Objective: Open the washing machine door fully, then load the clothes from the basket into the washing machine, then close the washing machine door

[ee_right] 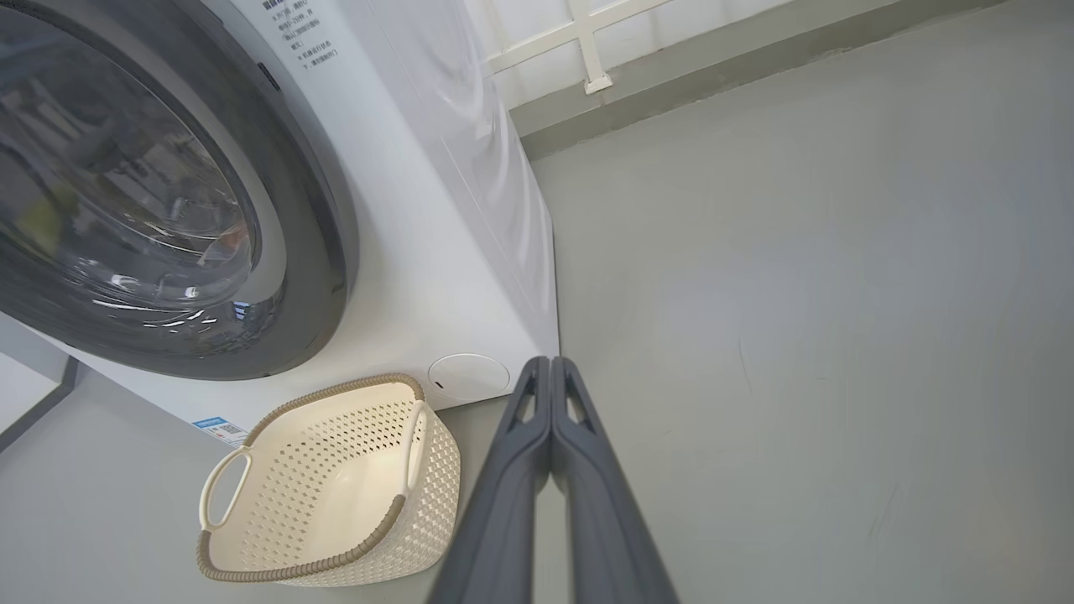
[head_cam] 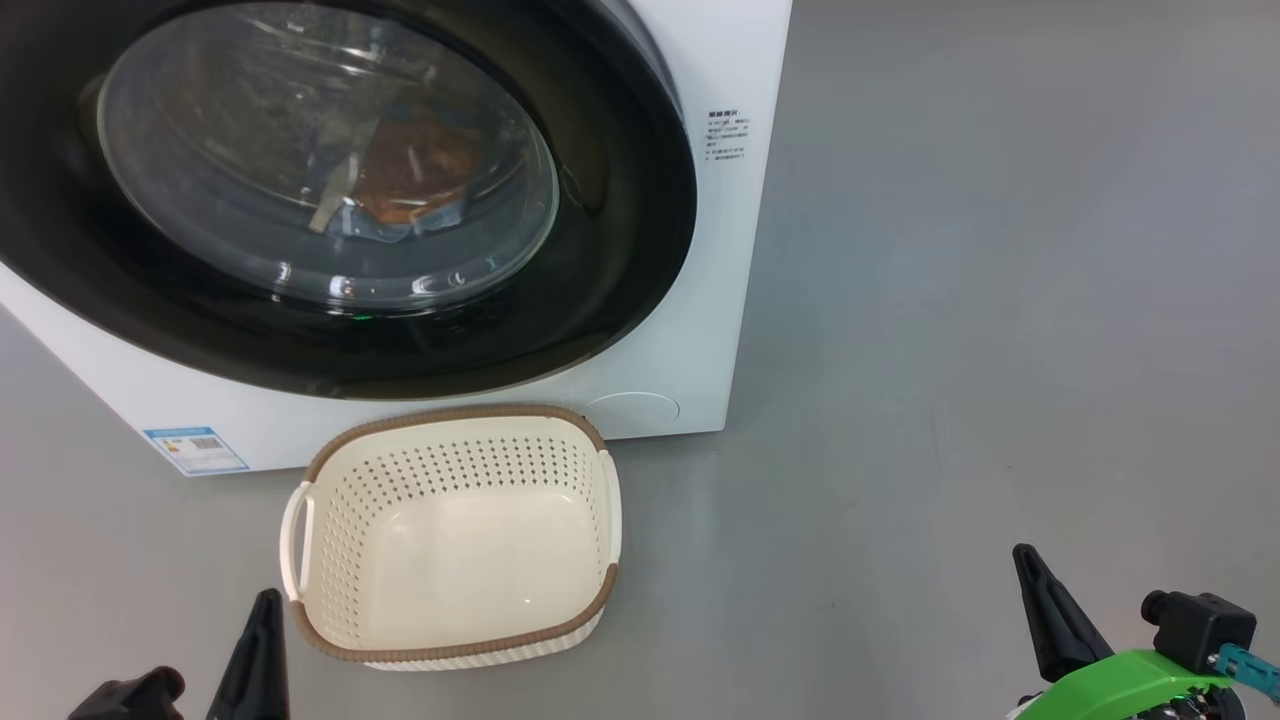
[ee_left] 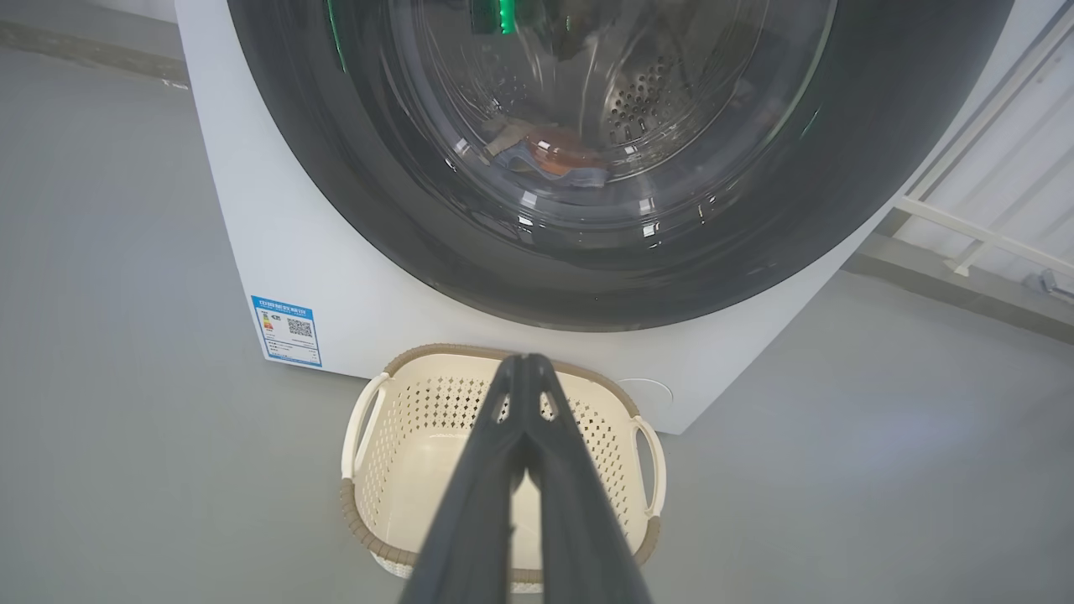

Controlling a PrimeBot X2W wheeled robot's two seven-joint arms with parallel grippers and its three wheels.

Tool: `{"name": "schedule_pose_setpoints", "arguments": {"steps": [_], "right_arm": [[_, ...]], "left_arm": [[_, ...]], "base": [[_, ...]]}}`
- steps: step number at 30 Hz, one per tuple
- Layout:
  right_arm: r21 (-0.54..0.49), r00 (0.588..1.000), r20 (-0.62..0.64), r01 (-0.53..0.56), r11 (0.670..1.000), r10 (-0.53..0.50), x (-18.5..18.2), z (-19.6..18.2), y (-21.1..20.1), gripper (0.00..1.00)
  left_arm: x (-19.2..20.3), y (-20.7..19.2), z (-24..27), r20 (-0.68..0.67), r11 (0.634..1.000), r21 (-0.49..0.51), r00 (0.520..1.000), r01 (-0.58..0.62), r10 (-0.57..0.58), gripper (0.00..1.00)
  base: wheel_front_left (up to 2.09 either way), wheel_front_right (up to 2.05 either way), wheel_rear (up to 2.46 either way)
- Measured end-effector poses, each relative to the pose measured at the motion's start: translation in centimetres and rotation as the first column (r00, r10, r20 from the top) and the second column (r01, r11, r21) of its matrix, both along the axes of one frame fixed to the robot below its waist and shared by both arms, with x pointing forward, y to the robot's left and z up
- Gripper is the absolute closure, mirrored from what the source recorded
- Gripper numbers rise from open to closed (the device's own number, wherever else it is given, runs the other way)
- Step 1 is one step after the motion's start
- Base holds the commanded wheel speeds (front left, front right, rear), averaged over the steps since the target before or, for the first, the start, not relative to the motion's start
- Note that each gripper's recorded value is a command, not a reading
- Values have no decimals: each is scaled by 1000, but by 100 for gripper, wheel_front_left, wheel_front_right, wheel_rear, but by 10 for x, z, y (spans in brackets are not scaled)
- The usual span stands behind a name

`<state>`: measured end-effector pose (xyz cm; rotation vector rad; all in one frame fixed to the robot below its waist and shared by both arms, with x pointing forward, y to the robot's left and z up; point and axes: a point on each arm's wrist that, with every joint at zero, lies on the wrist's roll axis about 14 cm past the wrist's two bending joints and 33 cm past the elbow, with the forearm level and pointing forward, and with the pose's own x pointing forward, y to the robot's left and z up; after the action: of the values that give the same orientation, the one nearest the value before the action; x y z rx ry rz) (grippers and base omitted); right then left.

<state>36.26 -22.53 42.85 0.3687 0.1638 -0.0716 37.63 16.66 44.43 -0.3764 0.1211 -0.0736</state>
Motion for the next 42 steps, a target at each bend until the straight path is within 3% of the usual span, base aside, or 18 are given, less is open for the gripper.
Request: {"name": "schedule_pose_setpoints", "arguments": {"steps": [20,42], "right_arm": [[176,999,1,50,983,-51,3,6,2,100],[372,994,0,98,923,-105,7,14,1,100]], "left_arm": [[-3,9,0,-46,983,-172,997,-67,60,100],[-4,15,2,-91,924,-359,990,-130,104,100]], "base": [[0,0,0],[0,0,0]]}}
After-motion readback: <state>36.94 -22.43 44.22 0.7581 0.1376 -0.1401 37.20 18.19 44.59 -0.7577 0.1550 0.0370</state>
